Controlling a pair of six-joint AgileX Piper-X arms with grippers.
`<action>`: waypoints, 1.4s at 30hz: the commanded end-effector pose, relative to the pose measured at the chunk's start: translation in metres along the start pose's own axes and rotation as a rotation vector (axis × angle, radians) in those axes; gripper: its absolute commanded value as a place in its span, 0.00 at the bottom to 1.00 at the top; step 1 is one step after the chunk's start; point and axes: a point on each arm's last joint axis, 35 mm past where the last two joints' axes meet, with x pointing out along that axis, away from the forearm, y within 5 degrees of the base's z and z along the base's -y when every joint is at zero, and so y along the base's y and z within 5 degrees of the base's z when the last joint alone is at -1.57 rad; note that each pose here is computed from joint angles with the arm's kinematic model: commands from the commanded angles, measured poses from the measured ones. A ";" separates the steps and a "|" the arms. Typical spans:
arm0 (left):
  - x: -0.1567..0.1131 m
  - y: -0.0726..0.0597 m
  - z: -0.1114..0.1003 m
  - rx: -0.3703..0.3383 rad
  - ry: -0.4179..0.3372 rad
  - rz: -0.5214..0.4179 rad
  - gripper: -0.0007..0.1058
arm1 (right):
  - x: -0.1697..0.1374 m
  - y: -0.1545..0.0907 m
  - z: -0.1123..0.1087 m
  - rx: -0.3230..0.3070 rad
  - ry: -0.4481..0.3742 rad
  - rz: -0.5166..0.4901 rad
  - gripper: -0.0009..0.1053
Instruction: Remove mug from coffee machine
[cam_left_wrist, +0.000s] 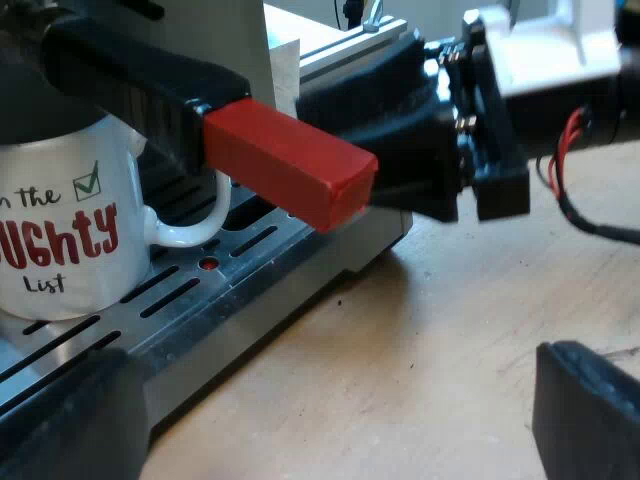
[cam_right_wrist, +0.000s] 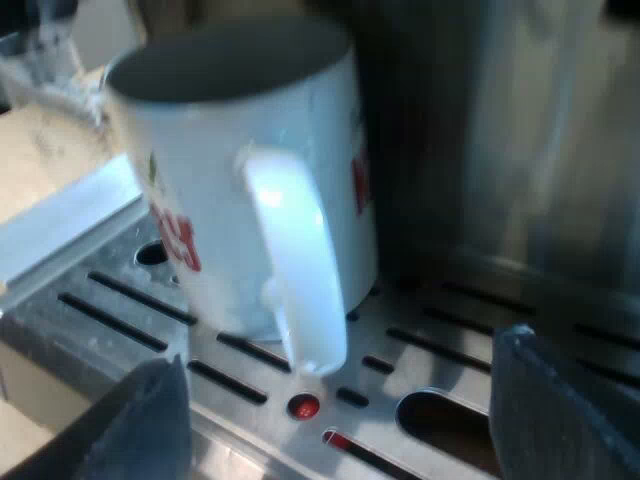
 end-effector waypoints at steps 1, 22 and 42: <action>0.000 -0.001 0.002 0.011 -0.010 -0.009 0.75 | 0.004 0.001 0.001 -0.029 -0.042 0.029 0.61; 0.000 -0.001 0.002 0.011 -0.010 -0.009 0.75 | 0.065 0.005 0.004 -0.055 -0.063 0.022 0.61; 0.000 -0.001 0.002 0.011 -0.010 -0.009 0.75 | 0.073 0.006 0.005 -0.055 -0.069 0.022 0.34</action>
